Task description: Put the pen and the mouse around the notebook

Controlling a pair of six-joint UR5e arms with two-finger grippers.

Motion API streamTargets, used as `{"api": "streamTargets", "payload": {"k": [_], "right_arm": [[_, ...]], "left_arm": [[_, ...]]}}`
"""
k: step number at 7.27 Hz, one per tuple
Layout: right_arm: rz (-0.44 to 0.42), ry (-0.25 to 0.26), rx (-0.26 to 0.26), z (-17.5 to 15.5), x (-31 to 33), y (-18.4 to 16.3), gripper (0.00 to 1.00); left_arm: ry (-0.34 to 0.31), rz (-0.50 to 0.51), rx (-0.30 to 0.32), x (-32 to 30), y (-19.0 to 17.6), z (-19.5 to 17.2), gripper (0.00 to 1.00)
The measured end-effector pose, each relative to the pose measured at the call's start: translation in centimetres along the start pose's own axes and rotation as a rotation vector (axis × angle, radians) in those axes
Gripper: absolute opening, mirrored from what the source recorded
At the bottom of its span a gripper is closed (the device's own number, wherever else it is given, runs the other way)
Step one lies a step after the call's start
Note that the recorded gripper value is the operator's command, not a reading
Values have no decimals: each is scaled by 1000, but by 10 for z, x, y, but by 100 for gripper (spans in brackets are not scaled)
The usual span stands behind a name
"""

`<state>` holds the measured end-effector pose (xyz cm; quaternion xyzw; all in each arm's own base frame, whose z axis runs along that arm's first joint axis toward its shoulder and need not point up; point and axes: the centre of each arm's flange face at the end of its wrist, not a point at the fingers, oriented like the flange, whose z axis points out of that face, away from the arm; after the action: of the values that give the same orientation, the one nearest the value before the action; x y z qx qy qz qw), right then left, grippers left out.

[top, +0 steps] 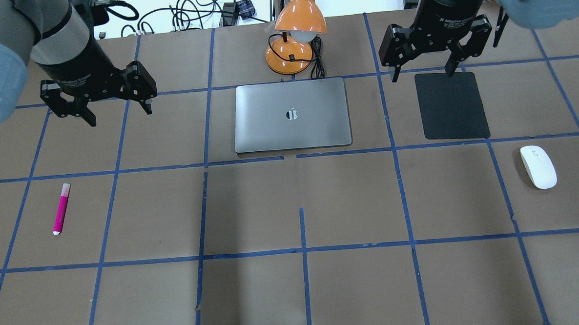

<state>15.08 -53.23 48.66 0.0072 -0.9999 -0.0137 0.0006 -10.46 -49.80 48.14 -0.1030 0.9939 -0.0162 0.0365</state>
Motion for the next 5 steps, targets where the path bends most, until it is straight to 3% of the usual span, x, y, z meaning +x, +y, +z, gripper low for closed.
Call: {"api": "streamTargets", "payload": {"k": [5], "right_arm": [[-6, 1, -2, 2, 2, -1, 100]], "left_arm": [[-1, -1, 1, 0, 0, -1, 100]]}}
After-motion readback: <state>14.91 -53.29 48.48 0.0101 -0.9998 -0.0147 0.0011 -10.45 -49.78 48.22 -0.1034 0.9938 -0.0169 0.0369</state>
